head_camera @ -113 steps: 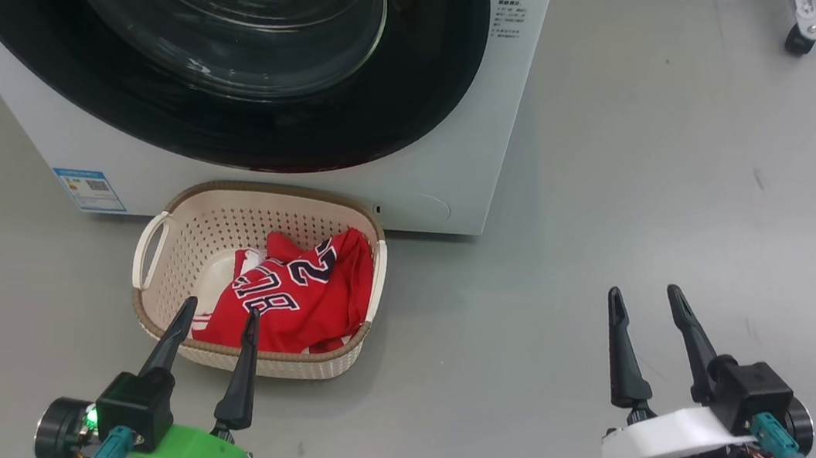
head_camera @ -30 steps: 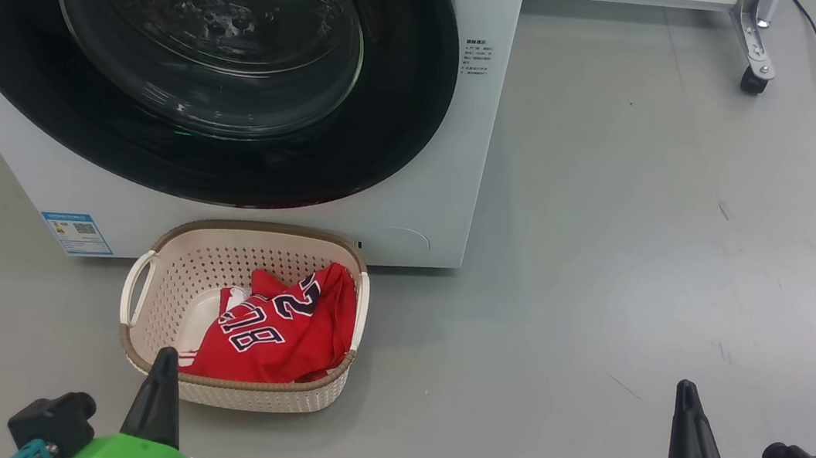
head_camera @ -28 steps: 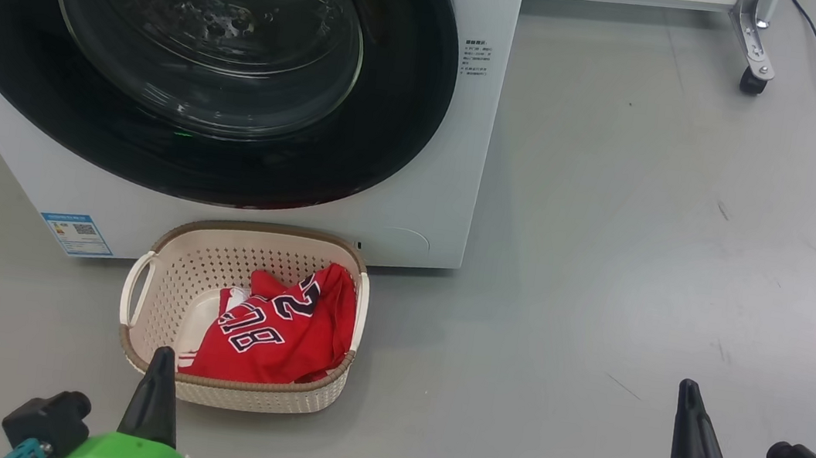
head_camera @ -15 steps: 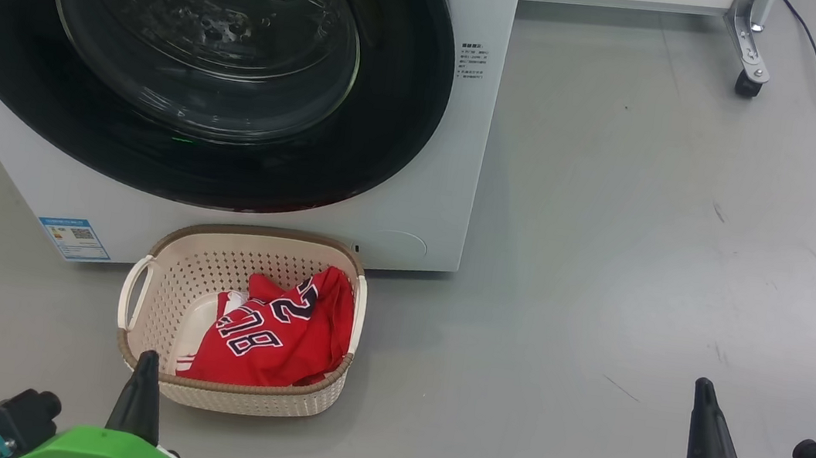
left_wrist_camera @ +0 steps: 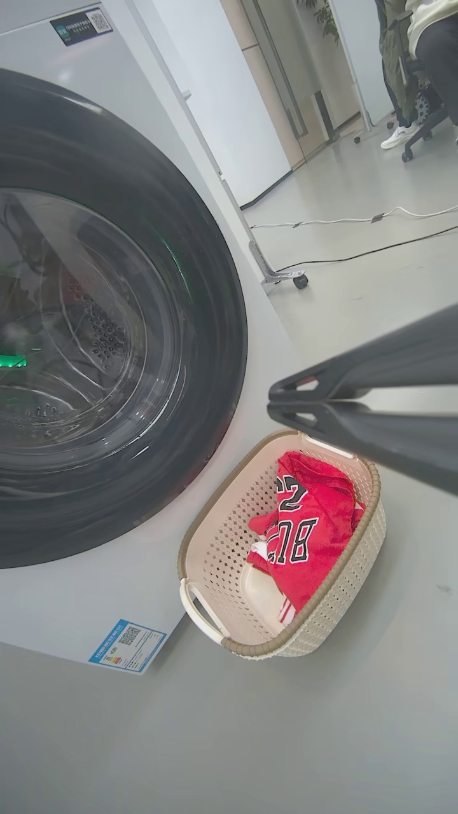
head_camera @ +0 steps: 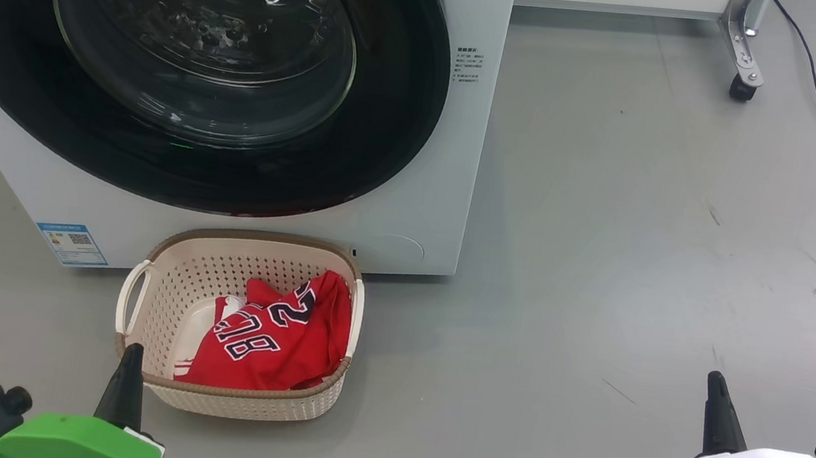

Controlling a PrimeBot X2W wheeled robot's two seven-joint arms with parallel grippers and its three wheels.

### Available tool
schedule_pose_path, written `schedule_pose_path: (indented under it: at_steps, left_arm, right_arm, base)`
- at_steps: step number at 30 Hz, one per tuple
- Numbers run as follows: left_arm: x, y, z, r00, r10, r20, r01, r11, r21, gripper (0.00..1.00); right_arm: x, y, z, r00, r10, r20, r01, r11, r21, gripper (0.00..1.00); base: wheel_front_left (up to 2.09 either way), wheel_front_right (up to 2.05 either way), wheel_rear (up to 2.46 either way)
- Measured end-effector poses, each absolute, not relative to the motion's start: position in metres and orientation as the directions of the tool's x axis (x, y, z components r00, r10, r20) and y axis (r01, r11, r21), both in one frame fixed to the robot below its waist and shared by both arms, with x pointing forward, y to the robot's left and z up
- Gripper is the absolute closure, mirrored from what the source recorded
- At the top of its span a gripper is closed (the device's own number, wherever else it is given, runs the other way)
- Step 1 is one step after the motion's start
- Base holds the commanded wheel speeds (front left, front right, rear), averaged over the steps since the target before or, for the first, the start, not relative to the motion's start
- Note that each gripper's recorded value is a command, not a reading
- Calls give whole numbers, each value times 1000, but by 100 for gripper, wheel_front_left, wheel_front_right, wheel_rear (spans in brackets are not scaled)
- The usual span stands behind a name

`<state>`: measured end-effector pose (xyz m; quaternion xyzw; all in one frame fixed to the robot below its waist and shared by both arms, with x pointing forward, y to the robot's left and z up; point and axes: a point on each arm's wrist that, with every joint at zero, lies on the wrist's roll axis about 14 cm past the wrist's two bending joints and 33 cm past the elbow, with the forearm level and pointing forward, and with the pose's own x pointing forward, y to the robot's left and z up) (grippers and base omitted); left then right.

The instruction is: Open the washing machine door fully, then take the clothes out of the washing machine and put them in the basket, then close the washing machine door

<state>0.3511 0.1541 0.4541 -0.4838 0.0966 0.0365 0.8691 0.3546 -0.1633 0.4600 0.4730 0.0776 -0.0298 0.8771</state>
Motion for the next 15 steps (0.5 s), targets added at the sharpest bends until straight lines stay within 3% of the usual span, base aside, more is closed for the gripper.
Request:
schedule_pose_path:
  at_steps: [15]
  left_arm:
    - [357,161,459,981,-46,-187,-159,361,-919,100]
  right_arm:
    - [359,-176,462,986,8,-165,150,375,915,100]
  base:
    - [0,0,0]
